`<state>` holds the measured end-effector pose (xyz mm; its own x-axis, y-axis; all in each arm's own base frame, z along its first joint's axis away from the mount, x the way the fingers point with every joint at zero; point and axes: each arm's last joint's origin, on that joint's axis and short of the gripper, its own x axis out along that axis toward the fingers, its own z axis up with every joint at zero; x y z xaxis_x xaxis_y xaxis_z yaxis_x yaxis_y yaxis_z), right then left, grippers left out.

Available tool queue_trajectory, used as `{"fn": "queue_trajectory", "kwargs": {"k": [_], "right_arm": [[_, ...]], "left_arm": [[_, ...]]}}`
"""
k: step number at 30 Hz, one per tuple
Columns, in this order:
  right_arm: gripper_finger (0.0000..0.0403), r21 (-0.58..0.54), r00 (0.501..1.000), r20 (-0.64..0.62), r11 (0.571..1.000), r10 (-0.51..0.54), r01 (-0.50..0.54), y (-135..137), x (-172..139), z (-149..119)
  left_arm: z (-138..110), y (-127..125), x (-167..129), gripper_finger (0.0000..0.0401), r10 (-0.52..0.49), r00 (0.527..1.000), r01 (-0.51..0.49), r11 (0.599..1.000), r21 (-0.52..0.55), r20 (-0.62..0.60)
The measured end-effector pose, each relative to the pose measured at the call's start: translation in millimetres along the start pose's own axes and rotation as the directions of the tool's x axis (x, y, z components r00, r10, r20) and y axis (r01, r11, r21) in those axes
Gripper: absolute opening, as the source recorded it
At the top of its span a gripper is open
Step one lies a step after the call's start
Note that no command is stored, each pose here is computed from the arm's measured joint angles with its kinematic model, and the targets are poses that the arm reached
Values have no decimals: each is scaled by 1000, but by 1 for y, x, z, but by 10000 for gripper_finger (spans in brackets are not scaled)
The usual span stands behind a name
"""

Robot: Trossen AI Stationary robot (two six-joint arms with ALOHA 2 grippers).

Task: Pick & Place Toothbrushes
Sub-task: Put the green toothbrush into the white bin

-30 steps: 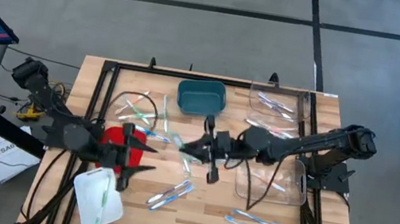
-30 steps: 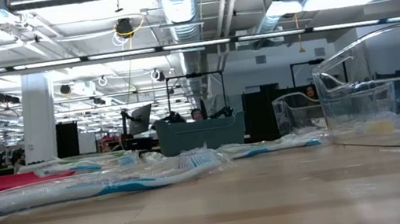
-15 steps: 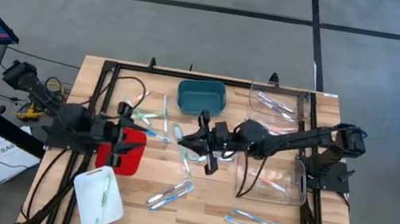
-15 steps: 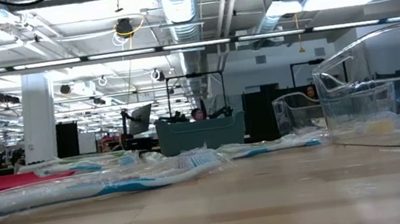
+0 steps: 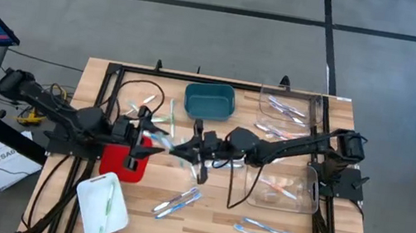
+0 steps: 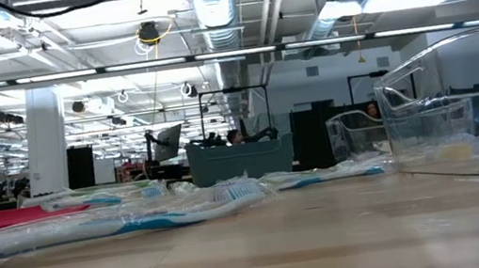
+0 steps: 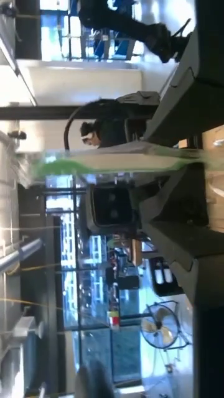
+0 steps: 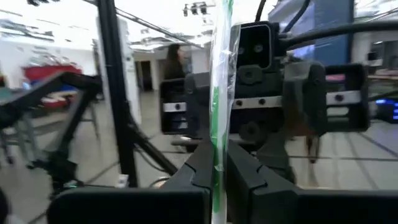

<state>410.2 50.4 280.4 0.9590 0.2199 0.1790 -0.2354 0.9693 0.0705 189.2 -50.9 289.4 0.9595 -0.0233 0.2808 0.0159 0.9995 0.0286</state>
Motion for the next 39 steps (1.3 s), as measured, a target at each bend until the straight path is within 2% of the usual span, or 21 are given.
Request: {"fn": "queue_trajectory", "kwargs": {"k": [8, 17, 26, 29, 32, 39], "right_arm": [[12, -46, 998, -23, 997, -63, 62, 5, 2, 0], [11, -50, 990, -32, 989, -139, 137, -4, 3, -7], [11, -74, 984, -38, 983, -172, 169, -6, 3, -8], [15, -75, 985, -39, 983, -171, 167, -5, 3, -8], [23, -75, 986, -41, 984, -164, 161, -5, 3, -8], [52, -78, 985, -64, 985, -160, 155, -3, 3, -11]], "left_arm": [[-2, 0, 1, 253, -8, 1000, 8, 1000, -9, -8], [-4, -1, 4, 237, -7, 1000, 7, 1000, -12, -4], [-12, 0, 10, 155, 6, 1000, -6, 1000, -9, -22], [-12, 0, 10, 102, 8, 1000, -8, 1000, -14, -19], [-12, 0, 10, 29, 10, 1000, -11, 1000, -14, -21], [-14, 1, 9, 20, 34, 999, -35, 999, -20, -43]]}}
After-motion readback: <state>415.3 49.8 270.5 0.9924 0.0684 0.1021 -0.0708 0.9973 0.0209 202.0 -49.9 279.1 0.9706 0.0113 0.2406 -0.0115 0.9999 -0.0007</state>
